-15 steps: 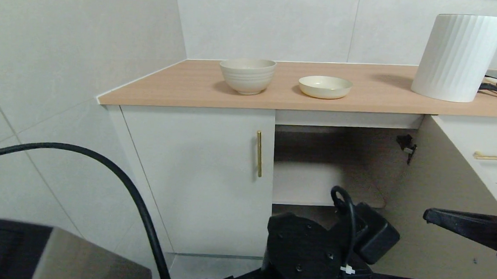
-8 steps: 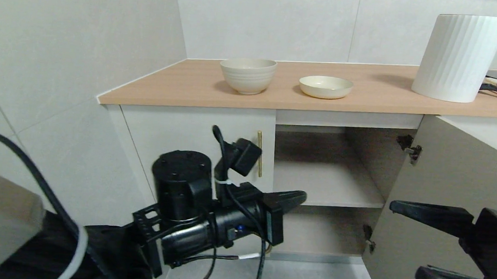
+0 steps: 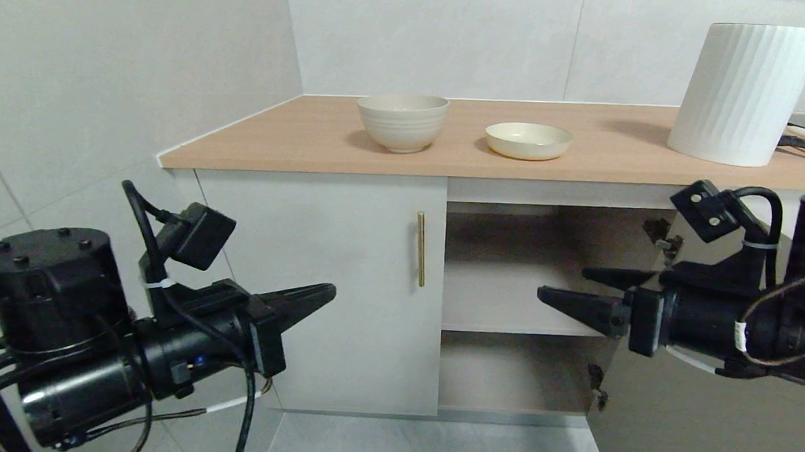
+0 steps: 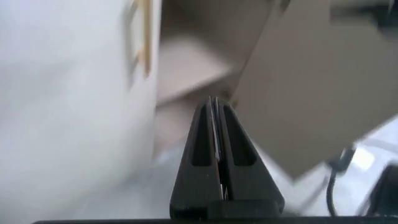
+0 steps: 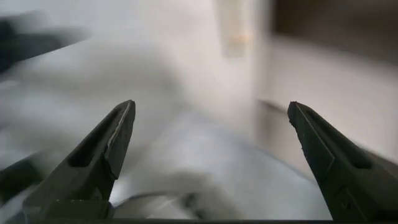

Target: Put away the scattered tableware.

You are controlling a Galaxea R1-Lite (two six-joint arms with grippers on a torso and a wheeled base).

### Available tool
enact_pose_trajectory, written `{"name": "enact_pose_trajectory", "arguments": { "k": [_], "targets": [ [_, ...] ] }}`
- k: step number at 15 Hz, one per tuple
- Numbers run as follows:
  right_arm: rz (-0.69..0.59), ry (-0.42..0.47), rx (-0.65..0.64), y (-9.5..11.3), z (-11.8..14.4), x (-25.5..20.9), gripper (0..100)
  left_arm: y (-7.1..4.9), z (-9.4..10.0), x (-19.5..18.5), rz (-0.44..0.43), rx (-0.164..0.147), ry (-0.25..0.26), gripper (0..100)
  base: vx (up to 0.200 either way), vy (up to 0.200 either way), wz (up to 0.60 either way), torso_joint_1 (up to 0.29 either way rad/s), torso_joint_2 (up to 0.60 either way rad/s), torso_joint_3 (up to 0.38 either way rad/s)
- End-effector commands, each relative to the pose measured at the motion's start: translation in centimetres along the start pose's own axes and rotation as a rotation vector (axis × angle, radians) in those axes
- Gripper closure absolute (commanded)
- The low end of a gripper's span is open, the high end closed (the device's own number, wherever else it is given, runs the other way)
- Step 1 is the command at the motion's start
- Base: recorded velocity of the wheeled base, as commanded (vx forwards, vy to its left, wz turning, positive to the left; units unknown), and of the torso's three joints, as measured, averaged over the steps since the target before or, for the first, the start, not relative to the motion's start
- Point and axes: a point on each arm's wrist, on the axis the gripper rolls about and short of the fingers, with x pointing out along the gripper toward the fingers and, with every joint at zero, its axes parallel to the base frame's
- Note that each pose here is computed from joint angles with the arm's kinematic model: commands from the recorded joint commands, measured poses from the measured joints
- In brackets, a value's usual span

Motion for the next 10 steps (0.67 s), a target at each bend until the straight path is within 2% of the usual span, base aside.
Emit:
{"name": "enact_pose_trajectory", "arguments": {
  "k": [1,3,4,7,10],
  "targets": [
    [-0.034,0.034,-0.004,0.0,-0.2,1.7,0,-0.4,2.3,-3.2,0.038,0.035,-0.061,100,0.0,0.0,0.0,0.0,0.0,0.0],
    [-0.035,0.009,-0.008,0.3,0.4,0.8,0,-0.5,2.4,-3.5,0.044,0.028,-0.037,100,0.0,0.0,0.0,0.0,0.0,0.0],
    [-0.055,0.008,-0.006,0.6,0.8,-0.5,0,-0.3,2.4,-3.6,0.053,0.022,-0.033,0,0.0,0.0,0.0,0.0,0.0,0.0],
    [-0.101,0.007,-0.006,1.2,1.6,-3.1,0,-0.1,2.4,-3.5,0.055,0.015,-0.029,0,0.0,0.0,0.0,0.0,0.0,0.0],
    [-0.1,0.001,-0.008,1.4,2.0,-3.9,0,-0.1,2.8,-3.4,0.059,0.019,-0.043,0,0.0,0.0,0.0,0.0,0.0,0.0]
  ]
}}
